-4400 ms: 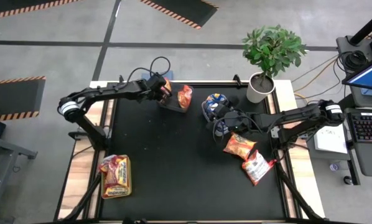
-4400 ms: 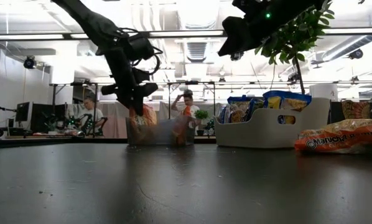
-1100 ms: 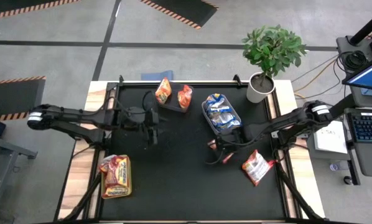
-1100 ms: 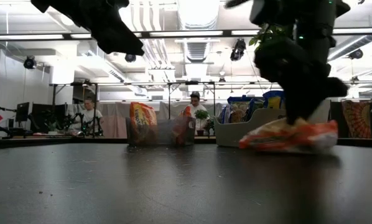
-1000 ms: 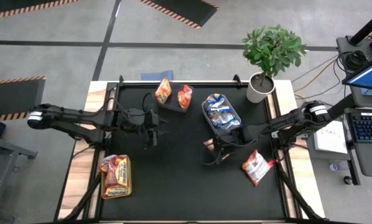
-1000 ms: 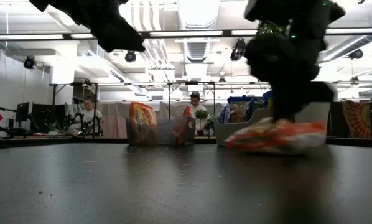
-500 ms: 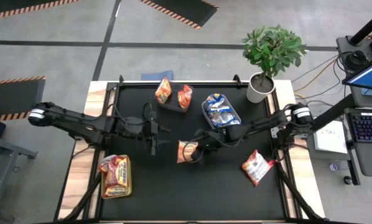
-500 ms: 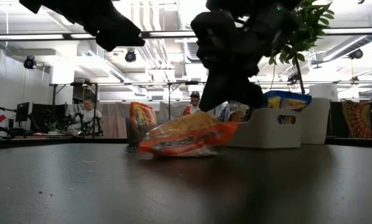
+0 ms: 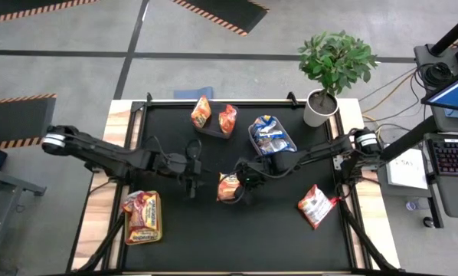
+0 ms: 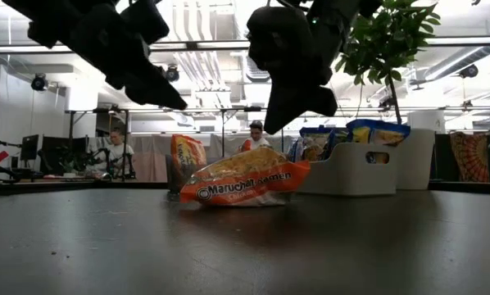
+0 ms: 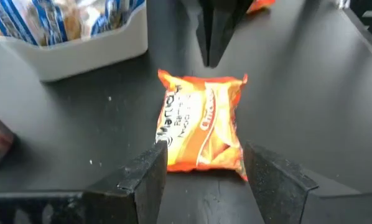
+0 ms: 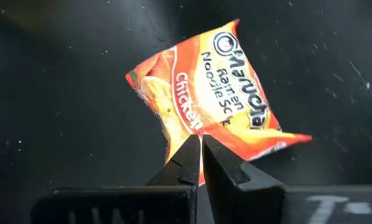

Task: Sort Maruchan noodles
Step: Put the orange noodle pack into the black bin

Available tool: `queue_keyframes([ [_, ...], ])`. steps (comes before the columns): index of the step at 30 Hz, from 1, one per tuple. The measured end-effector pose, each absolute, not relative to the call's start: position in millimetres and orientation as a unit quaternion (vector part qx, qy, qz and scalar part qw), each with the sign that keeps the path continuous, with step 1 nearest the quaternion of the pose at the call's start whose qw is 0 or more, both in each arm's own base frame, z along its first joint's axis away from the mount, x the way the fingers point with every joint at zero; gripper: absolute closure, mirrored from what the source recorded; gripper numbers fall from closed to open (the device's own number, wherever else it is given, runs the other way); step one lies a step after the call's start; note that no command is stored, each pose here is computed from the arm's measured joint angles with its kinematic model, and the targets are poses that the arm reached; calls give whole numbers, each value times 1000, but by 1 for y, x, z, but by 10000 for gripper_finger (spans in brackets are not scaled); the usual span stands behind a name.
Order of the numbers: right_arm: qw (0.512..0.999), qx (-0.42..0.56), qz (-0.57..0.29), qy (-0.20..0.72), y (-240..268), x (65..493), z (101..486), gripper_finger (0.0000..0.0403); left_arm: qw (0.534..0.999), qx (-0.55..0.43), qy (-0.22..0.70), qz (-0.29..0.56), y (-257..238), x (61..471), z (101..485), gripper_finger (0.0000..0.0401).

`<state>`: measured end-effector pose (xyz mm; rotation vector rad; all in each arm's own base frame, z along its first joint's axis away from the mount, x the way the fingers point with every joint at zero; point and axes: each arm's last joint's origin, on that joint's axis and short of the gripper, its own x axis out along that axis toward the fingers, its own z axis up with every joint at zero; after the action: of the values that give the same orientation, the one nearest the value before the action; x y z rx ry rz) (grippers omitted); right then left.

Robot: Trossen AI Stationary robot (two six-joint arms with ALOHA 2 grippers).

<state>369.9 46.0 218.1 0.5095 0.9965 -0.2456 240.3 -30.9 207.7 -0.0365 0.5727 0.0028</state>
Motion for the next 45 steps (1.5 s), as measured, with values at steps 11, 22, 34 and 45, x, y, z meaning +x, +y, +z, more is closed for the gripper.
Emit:
queue_keyframes([
  [11, 831, 214, -114, 500, 48, 382, 184, 394, 953, -26, 302, 6, -34, 256, 192, 208],
  [22, 820, 204, -125, 520, 47, 381, 173, 394, 938, -144, 313, 46, -34, 259, 185, 207],
  [34, 803, 180, -149, 549, 49, 367, 153, 394, 917, -294, 258, 75, -35, 253, 175, 206],
  [45, 804, 176, -156, 546, 48, 366, 150, 394, 913, -357, 183, 78, -32, 242, 163, 206],
])
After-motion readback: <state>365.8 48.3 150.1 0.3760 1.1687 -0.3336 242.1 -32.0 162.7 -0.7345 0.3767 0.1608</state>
